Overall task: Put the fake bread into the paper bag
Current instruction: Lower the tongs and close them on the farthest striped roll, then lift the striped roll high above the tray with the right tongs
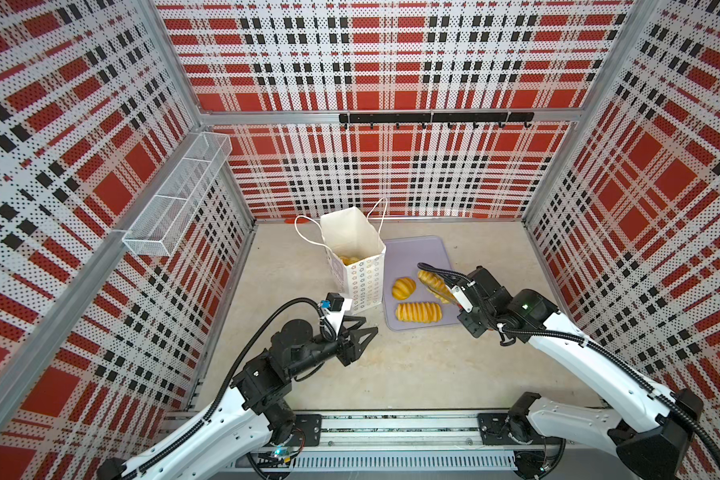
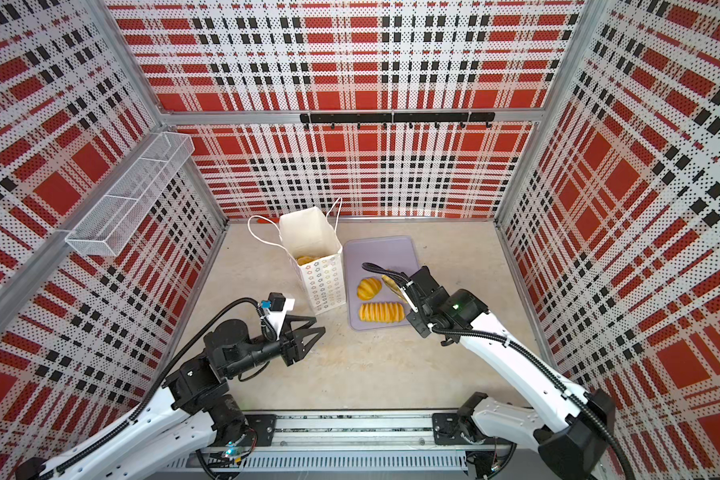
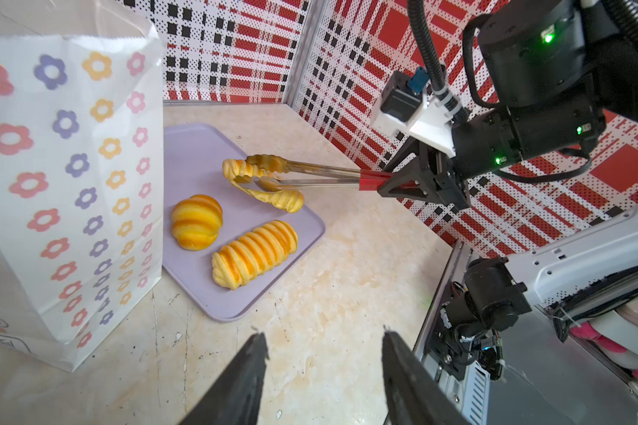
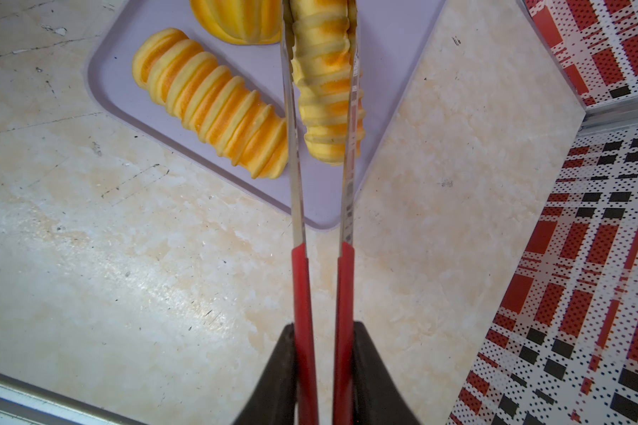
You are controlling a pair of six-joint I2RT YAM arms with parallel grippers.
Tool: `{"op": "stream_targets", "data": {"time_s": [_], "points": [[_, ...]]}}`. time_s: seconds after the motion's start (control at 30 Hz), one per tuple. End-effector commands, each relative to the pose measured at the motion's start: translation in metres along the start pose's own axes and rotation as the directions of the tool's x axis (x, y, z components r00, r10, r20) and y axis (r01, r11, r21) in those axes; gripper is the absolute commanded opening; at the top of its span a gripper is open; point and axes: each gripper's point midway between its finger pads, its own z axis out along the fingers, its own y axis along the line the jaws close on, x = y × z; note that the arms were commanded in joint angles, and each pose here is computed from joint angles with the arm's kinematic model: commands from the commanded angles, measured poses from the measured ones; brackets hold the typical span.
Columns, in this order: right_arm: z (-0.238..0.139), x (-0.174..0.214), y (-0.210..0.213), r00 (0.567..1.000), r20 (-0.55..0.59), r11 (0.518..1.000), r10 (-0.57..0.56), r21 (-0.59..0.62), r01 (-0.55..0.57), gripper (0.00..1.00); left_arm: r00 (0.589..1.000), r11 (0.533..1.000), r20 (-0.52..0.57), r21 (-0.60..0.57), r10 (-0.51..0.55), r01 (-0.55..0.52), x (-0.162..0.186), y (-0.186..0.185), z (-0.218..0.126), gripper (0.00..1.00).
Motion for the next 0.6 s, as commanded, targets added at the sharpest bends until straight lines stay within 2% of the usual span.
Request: {"op": "stream_targets", "data": {"time_s": [0.0,0.23,0.43,0.57], "points": [[-0.025,-0.015,-0.015,0.994,0.092,0.998,0.062,0.026,-0.064,0.25,0.999,1.000,0.038,-0.023,0.012,-0.011,-0.009,0.004,-0.005,0.55],[-0.073,-0.039,-0.027,0.953,0.257,0.987,0.161,-0.028,-0.159,0.25,0.991,0.997,0.135,-0.081,0.012,-0.001,-0.031,0.022,-0.020,0.55],[-0.118,-0.056,-0.037,0.887,0.392,0.970,0.243,-0.093,-0.224,0.25,0.979,0.988,0.205,-0.151,0.014,0.017,-0.046,0.041,-0.033,0.55],[-0.148,-0.067,-0.042,0.827,0.481,0.957,0.292,-0.154,-0.248,0.24,0.968,0.977,0.251,-0.209,0.018,0.036,-0.055,0.055,-0.043,0.55]]}}
